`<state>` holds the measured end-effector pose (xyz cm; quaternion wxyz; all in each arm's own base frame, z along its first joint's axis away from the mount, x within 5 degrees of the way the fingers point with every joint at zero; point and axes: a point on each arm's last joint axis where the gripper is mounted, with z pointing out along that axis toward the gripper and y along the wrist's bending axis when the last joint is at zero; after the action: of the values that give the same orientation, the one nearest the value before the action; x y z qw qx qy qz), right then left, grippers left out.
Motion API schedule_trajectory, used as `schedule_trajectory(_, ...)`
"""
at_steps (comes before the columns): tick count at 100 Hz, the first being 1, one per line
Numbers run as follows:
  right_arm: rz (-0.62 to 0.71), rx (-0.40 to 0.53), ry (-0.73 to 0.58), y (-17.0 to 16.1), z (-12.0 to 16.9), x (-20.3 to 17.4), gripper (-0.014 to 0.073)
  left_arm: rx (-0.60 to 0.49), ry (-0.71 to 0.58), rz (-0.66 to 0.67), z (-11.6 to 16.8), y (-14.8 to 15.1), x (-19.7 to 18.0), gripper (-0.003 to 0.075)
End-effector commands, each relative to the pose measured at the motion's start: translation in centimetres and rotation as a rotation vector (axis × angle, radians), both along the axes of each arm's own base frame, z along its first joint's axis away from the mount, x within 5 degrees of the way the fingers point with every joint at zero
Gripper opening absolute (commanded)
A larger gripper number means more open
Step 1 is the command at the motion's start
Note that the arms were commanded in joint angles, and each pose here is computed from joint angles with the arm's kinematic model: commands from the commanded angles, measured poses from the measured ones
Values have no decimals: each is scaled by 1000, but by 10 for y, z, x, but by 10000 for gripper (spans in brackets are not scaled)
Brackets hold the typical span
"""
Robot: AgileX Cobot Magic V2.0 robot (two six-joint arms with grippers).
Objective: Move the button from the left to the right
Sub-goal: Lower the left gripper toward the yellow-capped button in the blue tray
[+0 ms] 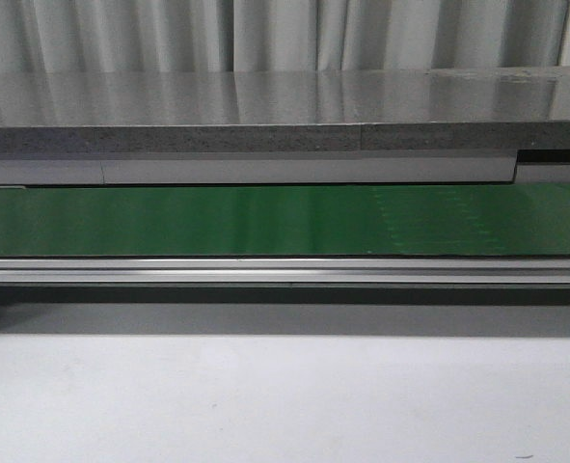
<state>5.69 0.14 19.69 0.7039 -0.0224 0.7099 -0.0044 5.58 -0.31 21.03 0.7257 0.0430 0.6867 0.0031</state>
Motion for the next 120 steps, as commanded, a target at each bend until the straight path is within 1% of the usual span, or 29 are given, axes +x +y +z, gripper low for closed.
schedule_trajectory(1,-5,-12,-99,0,8,-2,-68,-18,-79,-14,-4,-1,-2,5)
schedule_trajectory(30,-5,-12,-99,0,8,-2,-68,-18,-79,-14,-4,-1,-2,5)
schedule_trajectory(55,-5,-12,-99,0,8,-2,-68,-21,-127,-17,4,-1,-3,5)
schedule_trajectory(69,-5,-12,-99,0,8,-2,-68,-35,-173,-17,24,-1,-7,5)
schedule_trajectory(81,-5,-12,-99,0,8,-2,-68,-38,-179,-14,52,0,-9,5)
schedule_trajectory(88,-5,-12,-99,0,8,-2,-68,-37,-148,-10,69,0,-9,5)
schedule_trajectory(95,-5,-12,-99,0,8,-2,-68,-29,-81,-2,85,1,-6,5)
schedule_trajectory(98,-5,-12,-99,0,8,-2,-68,-25,-24,3,89,1,-3,5)
schedule_trajectory(102,-5,-12,-99,0,8,-2,-68,-18,18,9,100,1,-1,5)
schedule_trajectory(105,-5,-12,-99,0,8,-2,-68,-13,84,15,104,1,2,5)
schedule_trajectory(109,-5,-12,-99,0,8,-2,-68,-11,131,20,114,2,5,5)
schedule_trajectory(112,-5,-12,-99,0,8,-2,-68,-8,193,25,117,2,10,5)
schedule_trajectory(114,-5,-12,-99,0,8,-2,-68,-7,205,27,122,2,11,5)
schedule_trajectory(120,-5,-12,-99,0,8,-2,-68,-2,300,34,129,2,20,5)
